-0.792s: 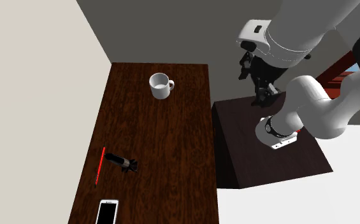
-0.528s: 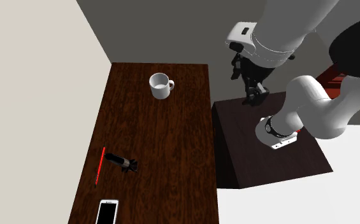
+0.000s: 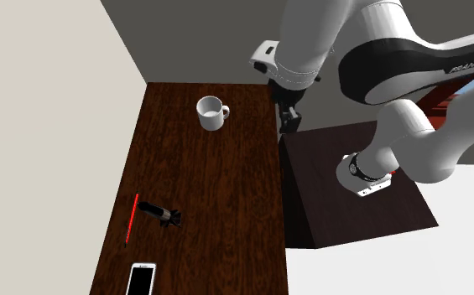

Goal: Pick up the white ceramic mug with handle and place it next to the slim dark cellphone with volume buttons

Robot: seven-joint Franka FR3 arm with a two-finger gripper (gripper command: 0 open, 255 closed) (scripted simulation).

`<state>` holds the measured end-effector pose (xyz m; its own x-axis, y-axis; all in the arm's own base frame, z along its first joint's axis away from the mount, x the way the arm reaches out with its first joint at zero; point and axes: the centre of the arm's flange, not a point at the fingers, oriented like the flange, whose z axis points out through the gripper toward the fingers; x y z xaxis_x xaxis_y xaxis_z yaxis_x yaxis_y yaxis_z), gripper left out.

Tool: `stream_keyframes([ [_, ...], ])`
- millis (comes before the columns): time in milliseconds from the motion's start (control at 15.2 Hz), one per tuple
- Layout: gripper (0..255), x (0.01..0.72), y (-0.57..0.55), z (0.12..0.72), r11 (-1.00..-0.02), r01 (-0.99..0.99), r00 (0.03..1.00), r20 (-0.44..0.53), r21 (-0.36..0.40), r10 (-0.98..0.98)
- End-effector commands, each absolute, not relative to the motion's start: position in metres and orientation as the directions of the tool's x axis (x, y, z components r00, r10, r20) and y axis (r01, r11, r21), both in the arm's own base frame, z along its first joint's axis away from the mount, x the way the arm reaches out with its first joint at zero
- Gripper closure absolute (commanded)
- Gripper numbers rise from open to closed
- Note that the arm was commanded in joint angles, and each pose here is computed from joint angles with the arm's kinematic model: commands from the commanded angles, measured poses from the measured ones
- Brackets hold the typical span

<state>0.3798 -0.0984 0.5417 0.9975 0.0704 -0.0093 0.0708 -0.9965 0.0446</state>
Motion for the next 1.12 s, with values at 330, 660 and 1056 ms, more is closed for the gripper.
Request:
stream_keyframes([
  [330,0,0.438,-0.148,0.492,-0.997,0.065,0.998,0.012,0.033,0.066],
  [660,0,0.48,-0.184,0.457,-0.998,0.061,0.998,0.027,0.025,0.062],
  [1056,0,0.531,-0.227,0.415,-0.998,0.057,0.997,0.044,0.014,0.057],
])
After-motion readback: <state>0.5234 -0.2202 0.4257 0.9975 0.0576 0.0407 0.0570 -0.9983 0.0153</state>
